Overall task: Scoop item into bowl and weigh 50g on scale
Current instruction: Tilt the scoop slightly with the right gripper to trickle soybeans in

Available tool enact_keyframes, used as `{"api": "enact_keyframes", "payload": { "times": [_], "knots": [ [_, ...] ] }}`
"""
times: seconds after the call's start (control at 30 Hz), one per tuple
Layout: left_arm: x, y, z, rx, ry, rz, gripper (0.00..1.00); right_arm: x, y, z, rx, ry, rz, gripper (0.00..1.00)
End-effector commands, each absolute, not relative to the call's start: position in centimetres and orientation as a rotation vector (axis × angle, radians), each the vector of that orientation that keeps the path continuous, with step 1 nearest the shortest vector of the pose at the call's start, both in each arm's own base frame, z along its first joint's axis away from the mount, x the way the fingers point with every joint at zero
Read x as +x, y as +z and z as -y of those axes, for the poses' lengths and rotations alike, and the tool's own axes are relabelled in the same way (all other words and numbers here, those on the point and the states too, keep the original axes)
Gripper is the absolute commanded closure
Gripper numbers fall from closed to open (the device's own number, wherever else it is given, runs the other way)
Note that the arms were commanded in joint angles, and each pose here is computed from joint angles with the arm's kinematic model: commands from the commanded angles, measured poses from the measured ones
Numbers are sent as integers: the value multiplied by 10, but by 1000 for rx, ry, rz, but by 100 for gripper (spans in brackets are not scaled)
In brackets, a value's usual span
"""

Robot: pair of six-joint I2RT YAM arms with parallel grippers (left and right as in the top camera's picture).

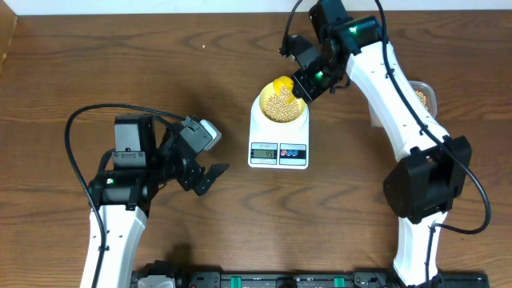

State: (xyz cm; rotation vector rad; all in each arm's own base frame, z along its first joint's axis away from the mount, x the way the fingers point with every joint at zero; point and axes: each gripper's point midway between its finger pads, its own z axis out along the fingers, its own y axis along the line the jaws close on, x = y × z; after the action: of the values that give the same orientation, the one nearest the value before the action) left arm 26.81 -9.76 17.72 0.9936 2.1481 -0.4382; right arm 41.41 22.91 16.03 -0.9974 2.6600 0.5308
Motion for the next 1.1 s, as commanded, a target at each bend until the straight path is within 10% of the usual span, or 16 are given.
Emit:
{"api": "enact_keyframes", "payload": {
  "times": [0.0,1.07],
  "knots": [
    [268,174,96,994,-436,-2159,2,416,178,-231,-1028,511,-2593,99],
    [268,174,96,994,-436,-2159,2,422,181,-233,-1080,494,-2535,99]
  ]
}}
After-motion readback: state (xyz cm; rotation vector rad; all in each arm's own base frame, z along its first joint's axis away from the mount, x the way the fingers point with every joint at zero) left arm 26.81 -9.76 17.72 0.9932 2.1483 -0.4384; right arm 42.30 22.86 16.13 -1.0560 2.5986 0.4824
